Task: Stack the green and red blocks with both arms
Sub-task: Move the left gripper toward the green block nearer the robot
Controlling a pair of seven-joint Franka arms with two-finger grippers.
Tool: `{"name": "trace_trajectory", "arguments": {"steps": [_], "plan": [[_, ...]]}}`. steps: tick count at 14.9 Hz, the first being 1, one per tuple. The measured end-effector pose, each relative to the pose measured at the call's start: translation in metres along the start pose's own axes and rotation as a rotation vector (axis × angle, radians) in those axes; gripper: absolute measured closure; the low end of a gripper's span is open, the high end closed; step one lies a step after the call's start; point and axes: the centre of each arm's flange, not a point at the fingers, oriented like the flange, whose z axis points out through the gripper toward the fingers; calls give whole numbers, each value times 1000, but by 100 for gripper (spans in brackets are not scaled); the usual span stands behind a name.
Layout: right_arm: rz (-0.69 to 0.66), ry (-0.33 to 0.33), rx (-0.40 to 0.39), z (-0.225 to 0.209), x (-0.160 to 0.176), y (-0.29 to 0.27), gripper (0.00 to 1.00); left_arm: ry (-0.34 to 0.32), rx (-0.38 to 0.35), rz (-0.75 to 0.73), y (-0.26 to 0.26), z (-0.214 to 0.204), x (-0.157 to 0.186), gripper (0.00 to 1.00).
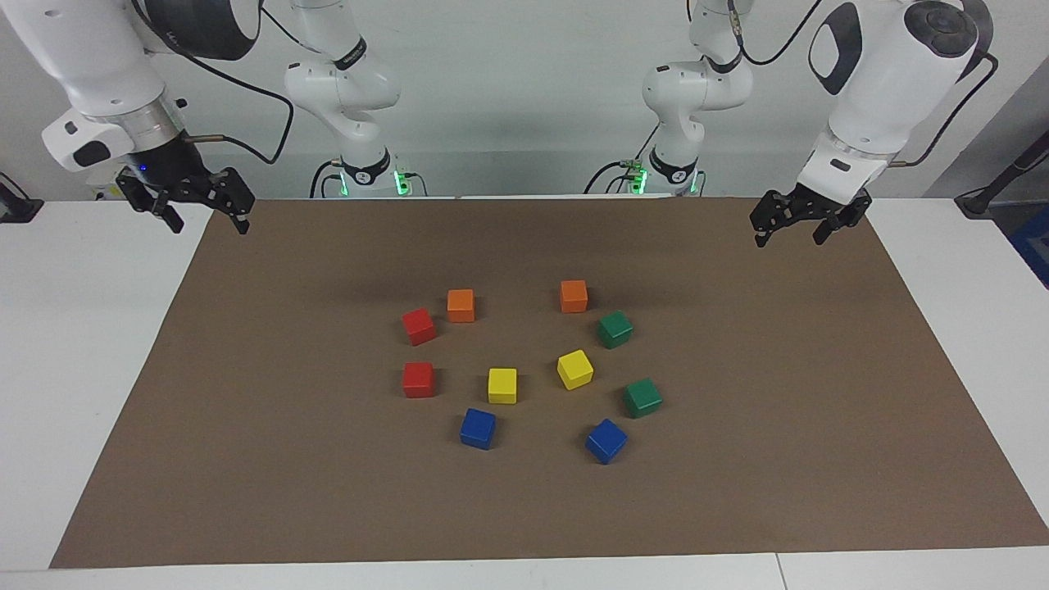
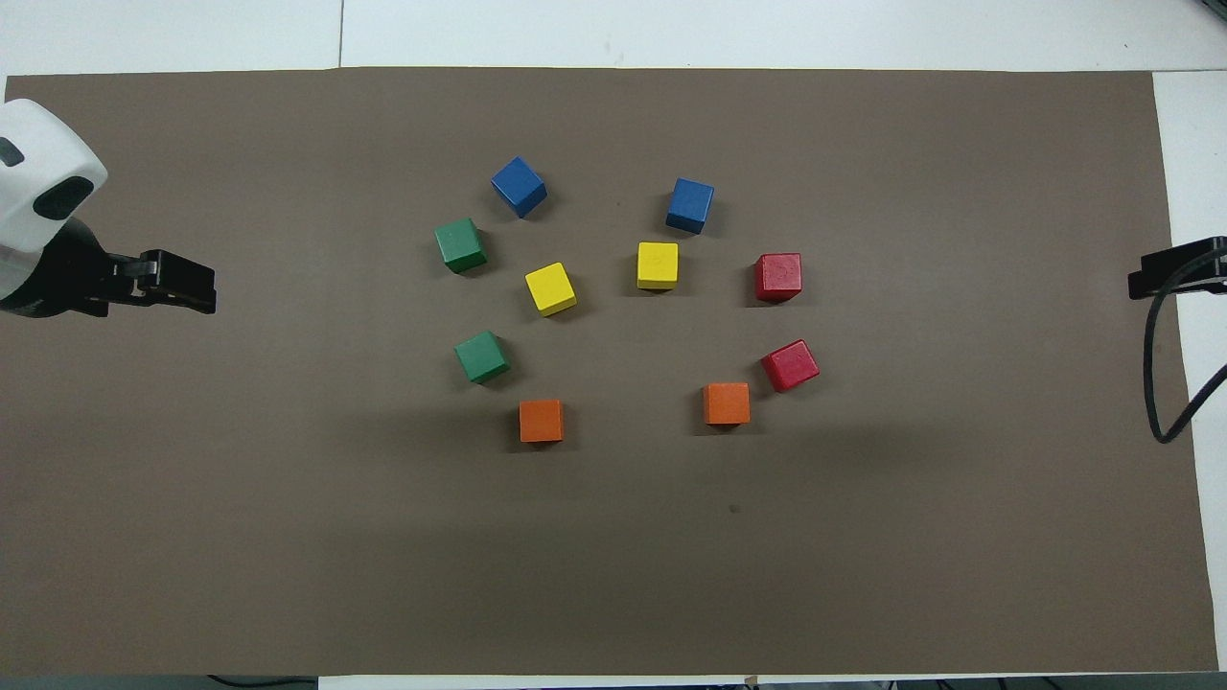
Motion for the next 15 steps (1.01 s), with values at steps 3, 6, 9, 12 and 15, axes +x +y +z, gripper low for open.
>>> {"name": "trace_trajectory", "arguments": {"steps": [3, 6, 9, 12, 15], "plan": [[0, -3, 0, 0, -1, 0, 0, -1, 0, 1, 1, 0, 0, 0], [0, -7, 1, 0, -2, 0, 0, -2, 0, 4, 2, 0, 0, 0], [0, -8, 1, 0, -2, 0, 0, -3, 0, 8, 4, 0, 0, 0], [0, -9, 1, 0, -2, 0, 0, -11, 1, 18, 10, 5, 2, 0], [0, -8, 1, -1, -2, 0, 0, -23, 1, 15, 8, 10, 3, 0]]}}
